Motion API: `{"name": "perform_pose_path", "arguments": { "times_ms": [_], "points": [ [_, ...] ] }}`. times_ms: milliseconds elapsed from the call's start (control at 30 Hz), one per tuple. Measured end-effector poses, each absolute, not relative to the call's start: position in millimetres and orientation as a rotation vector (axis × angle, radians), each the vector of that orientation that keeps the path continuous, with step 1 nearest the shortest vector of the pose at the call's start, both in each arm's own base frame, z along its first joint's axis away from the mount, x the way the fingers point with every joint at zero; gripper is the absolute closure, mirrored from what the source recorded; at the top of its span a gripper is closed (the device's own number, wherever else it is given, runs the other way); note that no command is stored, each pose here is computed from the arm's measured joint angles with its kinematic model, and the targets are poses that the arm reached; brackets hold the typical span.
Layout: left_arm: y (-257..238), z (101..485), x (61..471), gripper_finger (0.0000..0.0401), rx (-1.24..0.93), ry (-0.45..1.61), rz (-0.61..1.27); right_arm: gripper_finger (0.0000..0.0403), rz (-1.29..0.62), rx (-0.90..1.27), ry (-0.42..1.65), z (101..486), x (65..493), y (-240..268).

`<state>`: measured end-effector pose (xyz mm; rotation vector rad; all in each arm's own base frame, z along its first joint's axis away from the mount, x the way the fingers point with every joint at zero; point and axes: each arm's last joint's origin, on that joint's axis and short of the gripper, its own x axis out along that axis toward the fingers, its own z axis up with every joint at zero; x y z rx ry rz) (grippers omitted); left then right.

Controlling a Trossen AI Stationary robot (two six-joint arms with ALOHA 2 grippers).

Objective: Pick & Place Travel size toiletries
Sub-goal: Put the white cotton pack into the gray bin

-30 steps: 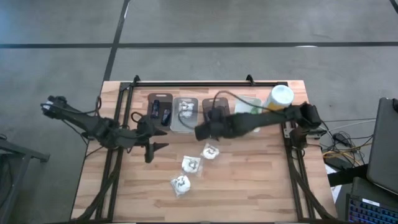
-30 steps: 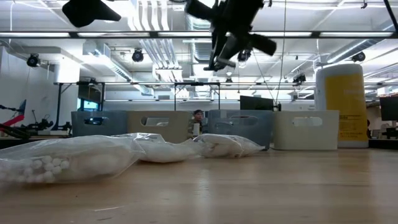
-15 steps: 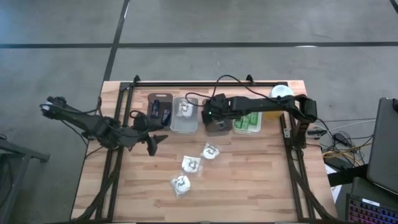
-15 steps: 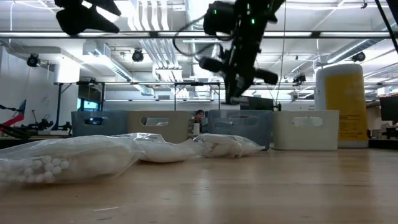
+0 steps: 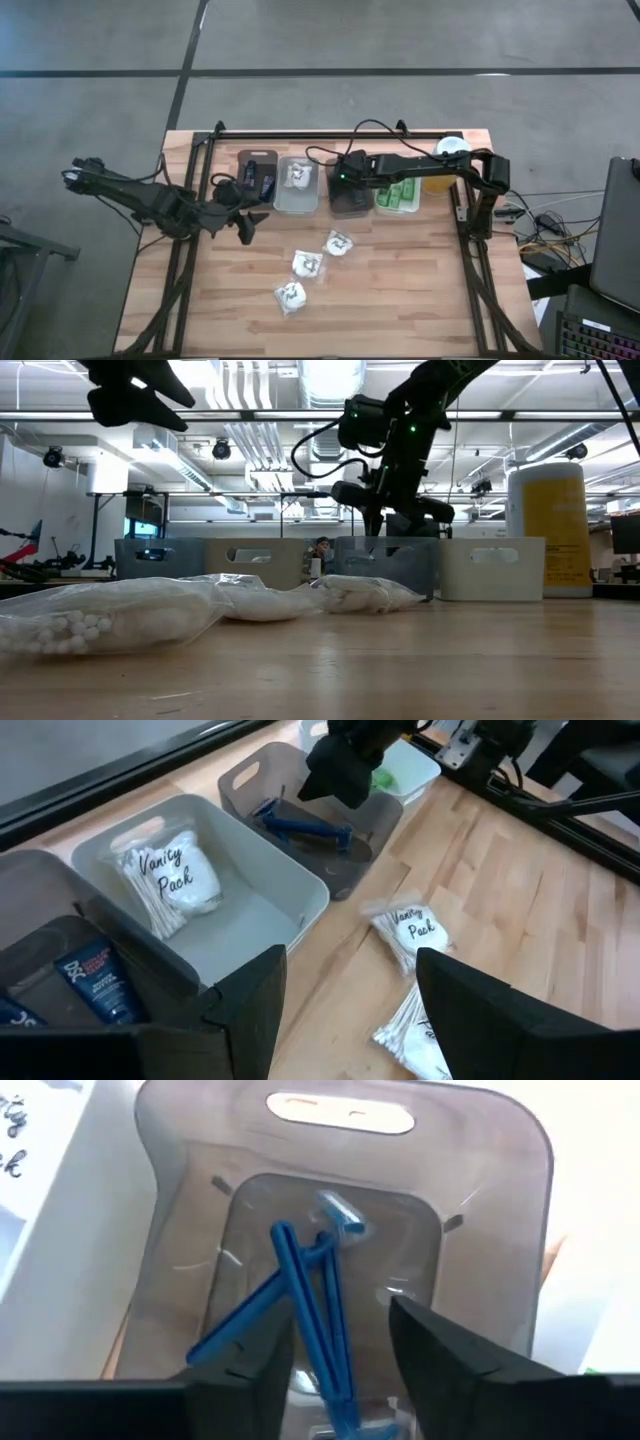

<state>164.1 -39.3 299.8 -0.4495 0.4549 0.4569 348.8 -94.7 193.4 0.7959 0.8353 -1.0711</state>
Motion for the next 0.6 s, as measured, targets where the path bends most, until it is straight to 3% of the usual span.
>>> {"name": "perform_pose_path", "arguments": {
  "times_ms": [267, 600],
  "points": [
    [-40, 292, 164, 0.0172, -0.494, 0.525, 0.415, 0.0169, -0.947, 0.685, 0.812, 217, 363, -68],
    [-44, 277, 164, 0.0172, -0.548, 0.622, 0.329, 0.014, -0.721, 0.656, 0.848, 237, 374, 12]
  ]
}}
